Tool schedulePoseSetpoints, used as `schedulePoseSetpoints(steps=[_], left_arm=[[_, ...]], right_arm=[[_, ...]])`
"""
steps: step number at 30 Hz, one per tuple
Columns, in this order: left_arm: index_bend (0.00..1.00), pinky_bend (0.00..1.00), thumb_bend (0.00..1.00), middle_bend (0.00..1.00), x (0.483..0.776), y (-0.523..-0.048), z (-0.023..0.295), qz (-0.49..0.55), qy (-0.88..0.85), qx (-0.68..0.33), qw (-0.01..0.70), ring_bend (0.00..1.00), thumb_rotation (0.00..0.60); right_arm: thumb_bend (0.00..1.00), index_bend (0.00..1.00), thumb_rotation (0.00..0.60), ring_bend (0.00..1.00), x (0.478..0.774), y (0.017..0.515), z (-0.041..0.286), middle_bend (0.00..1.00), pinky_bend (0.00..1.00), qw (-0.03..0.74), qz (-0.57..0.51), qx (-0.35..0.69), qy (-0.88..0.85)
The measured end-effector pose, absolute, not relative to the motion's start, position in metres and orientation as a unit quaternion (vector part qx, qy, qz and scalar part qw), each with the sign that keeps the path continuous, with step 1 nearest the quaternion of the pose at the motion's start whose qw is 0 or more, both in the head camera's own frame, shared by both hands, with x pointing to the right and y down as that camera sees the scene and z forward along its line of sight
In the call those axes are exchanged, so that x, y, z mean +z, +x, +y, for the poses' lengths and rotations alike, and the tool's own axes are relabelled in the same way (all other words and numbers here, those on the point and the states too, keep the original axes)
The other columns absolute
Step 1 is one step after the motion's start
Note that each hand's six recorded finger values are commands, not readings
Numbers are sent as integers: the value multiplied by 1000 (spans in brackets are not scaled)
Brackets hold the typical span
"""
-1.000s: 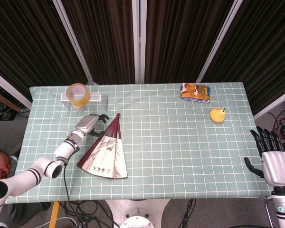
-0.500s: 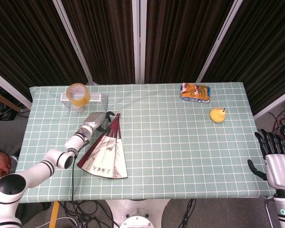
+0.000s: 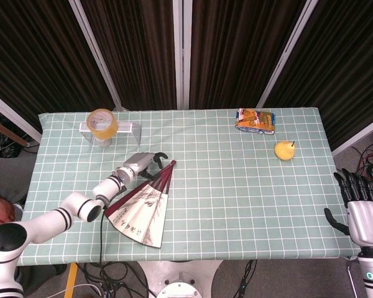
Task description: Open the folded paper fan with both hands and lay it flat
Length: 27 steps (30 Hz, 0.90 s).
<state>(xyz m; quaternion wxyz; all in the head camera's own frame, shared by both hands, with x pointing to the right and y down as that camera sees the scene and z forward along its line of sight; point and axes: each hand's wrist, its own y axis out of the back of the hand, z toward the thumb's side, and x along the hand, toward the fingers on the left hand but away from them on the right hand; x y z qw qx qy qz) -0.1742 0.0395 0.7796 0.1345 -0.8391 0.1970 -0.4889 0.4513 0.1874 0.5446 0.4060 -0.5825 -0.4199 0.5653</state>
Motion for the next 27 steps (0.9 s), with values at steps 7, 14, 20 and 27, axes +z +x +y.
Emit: schedulePoseSetpoints(steps=[7,14,20,27], left_arm=[[247,379,248,346,776,-202,33,170,-816,-524,174,300,485],[269,415,215,346,777,-206,43,166,-813,-539,147,303,424],[294,476,214,372,780,-196,49,160,-809,-549,134,342,391],[295,486,214,377,781,-182,56,152,-800,-560,153,350,391]], right_arm=[[249,0,555,0,549,449,186,0,0,404,-417,561,-590],[251,0,556,0,548,452,189,0,0,403,-422,558,-590],[255,0,557,0,544,457,192,0,0,402,-427,560,-585],[256,0,556,0,545,460,193,0,0,399,-429,561,-585]])
